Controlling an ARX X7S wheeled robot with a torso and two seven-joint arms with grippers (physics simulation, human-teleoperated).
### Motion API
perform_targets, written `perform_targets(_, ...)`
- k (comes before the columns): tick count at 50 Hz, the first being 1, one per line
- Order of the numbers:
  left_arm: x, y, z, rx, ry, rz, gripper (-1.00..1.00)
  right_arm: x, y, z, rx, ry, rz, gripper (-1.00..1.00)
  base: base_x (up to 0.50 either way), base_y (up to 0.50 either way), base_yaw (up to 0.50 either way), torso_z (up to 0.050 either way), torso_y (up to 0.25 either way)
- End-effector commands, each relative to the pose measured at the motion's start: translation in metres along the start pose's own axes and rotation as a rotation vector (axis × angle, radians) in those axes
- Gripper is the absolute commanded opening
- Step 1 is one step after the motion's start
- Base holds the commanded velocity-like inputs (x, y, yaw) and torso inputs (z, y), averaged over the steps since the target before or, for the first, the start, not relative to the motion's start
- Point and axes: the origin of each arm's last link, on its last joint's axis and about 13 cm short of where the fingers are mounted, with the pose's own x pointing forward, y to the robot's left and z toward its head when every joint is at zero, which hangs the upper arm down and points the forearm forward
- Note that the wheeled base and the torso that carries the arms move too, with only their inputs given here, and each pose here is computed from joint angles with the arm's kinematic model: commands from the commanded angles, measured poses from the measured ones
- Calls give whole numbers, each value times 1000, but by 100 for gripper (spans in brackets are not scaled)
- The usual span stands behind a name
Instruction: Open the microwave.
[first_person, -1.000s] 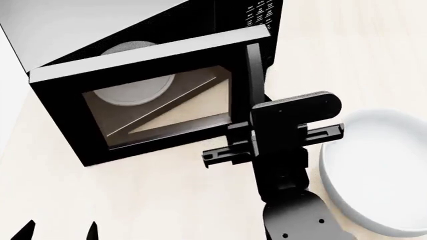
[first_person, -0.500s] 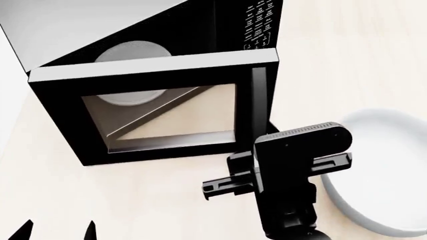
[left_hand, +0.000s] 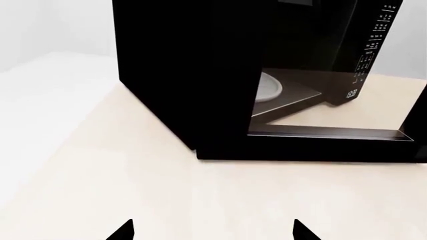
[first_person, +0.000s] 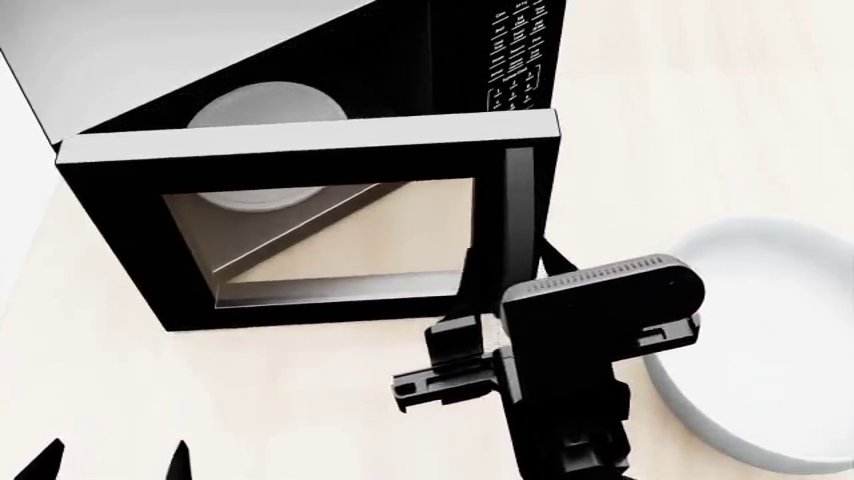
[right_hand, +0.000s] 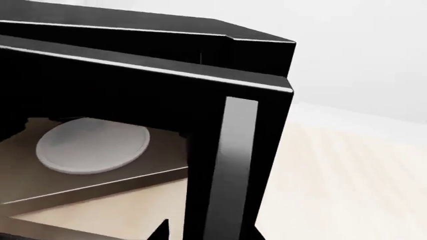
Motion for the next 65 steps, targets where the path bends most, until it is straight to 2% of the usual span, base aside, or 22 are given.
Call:
perform_targets(1,0,0,1,0,-5,3,100,0,5,10,29,-58,39,100,0,0,0,0,0)
perform_targets(16,0,0,1,1,-8,4,100,-2,-1,9,53,-68,9,100,0,0,0,0,0)
perform_targets(30,0,0,1,3,-9,1,100,-20,-12,32,65,-127,-28,100,0,0,0,0,0)
perform_targets(43,-1,0,2,-2,-9,1,100,-44,-8,64,25,-182,0,100,0,0,0,0,0)
perform_targets(50,-2,0,3,-6,-14,-2,100,-53,-8,93,13,-209,17,100,0,0,0,0,0)
perform_targets(59,-2,0,6,-12,-14,0,100,-52,-9,138,-57,-245,23,100,0,0,0,0,0)
perform_targets(65,-4,0,8,-16,-19,-2,100,-45,-10,156,-71,-238,27,100,0,0,0,0,0)
